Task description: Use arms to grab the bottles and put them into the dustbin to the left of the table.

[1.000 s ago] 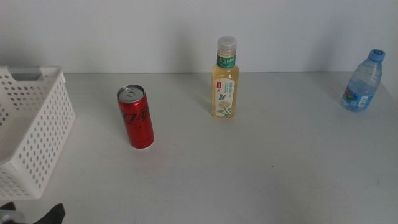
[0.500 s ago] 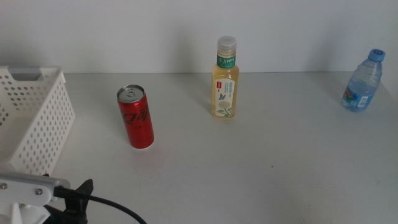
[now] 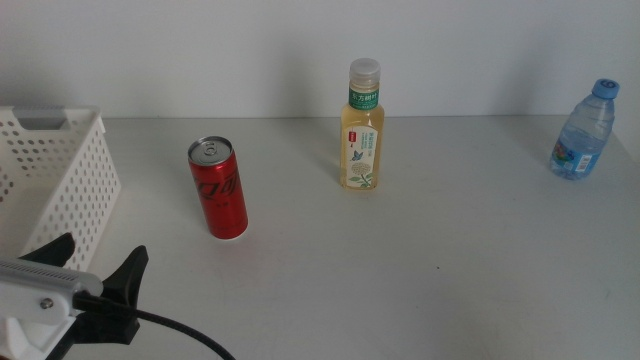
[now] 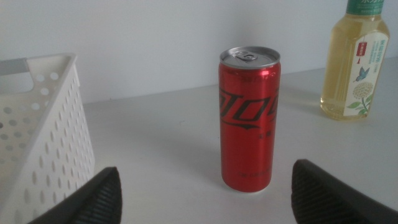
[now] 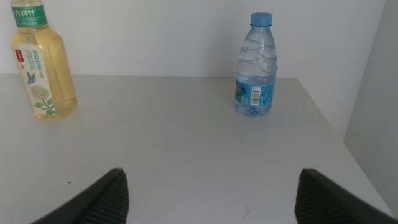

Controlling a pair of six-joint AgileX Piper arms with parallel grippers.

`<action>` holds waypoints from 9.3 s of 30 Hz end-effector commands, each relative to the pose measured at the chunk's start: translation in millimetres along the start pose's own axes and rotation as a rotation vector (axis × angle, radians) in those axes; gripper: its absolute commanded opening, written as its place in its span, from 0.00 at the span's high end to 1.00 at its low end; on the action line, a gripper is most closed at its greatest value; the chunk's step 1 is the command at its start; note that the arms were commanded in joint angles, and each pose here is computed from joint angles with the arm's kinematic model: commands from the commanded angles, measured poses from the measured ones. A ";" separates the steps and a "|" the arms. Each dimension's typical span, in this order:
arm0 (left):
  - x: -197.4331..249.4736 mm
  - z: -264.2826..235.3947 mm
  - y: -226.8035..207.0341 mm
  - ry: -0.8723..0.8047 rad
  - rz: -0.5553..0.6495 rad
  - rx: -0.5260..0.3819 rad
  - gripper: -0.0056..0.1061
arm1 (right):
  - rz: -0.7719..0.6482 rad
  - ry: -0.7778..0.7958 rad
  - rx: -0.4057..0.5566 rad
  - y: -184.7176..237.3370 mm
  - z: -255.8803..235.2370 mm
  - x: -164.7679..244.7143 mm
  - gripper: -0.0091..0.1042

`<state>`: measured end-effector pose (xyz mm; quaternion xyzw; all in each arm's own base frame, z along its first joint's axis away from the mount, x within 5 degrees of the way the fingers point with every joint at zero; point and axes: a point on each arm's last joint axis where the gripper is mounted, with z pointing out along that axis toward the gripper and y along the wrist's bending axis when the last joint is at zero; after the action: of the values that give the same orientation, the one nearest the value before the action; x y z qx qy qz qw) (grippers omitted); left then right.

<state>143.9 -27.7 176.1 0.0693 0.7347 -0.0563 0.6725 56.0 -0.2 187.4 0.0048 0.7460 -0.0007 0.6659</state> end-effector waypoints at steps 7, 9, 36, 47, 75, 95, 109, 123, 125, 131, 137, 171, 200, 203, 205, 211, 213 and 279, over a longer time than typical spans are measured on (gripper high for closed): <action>-8.2 0.6 -1.6 -0.094 0.009 0.014 0.11 | -0.021 -0.099 0.009 -0.5 -2.6 -10.3 0.28; -7.9 7.4 -2.0 -0.077 0.008 0.017 0.11 | -0.021 -0.099 0.009 -0.5 -2.6 -10.3 0.28; -3.4 162.9 -23.5 -0.033 -0.021 0.192 0.11 | -0.021 -0.099 0.009 -0.5 -2.6 -10.3 0.28; 8.5 188.0 -25.0 -0.016 -0.058 0.198 0.12 | -0.021 -0.099 0.009 -0.5 -2.6 -10.3 0.28; -134.6 151.8 20.3 0.385 -0.054 -0.065 0.81 | -0.021 -0.099 0.009 -0.5 -2.6 -10.3 0.28; -237.9 132.0 151.3 0.824 -0.026 -0.215 0.96 | -0.021 -0.099 0.009 -0.5 -2.6 -10.3 0.28; -133.3 184.6 197.0 1.174 -0.111 -0.197 0.96 | -0.021 -0.099 0.009 -0.5 -2.6 -10.3 0.28; -79.8 205.6 207.2 1.303 -0.174 -0.189 0.94 | -0.021 -0.099 0.009 -0.5 -2.6 -10.3 0.28; -78.1 205.5 207.0 1.306 -0.176 -0.188 0.90 | -0.021 -0.099 0.009 -0.5 -2.6 -10.3 0.28; -78.2 206.6 204.6 1.297 -0.194 -0.163 0.58 | -0.021 -0.099 0.009 -0.5 -2.6 -10.3 0.28; -80.0 204.6 202.0 1.322 -0.192 -0.125 0.23 | -0.021 -0.099 0.009 -0.5 -2.6 -10.3 0.28; -256.3 151.0 -63.1 0.539 0.139 0.231 0.11 | -0.021 -0.099 0.009 -0.5 -2.6 -10.3 0.28; -119.7 130.4 -103.8 0.152 0.037 0.369 0.11 | -0.021 -0.099 0.009 -0.5 -2.6 -10.3 0.28; -105.5 148.6 -112.0 0.075 0.018 0.388 0.11 | -0.021 -0.099 0.009 -0.5 -2.6 -10.3 0.28; -97.4 159.0 -117.0 0.041 0.013 0.403 0.11 | -0.021 -0.099 0.009 -0.5 -2.6 -10.3 0.28; -83.4 193.3 -132.7 0.052 0.040 0.439 0.11 | -0.021 -0.099 0.009 -0.5 -2.6 -10.3 0.28; -81.8 203.6 -136.5 0.049 0.041 0.441 0.11 | -0.021 -0.099 0.009 -0.5 -2.6 -10.3 0.28; -255.8 164.4 37.7 0.698 0.106 0.002 0.96 | -0.021 -0.099 0.009 -0.5 -2.6 -10.3 0.28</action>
<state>353.1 -47.4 371.9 0.1327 0.9367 -0.0037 0.3241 56.0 -0.2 187.4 0.0048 0.7460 -0.0007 0.6659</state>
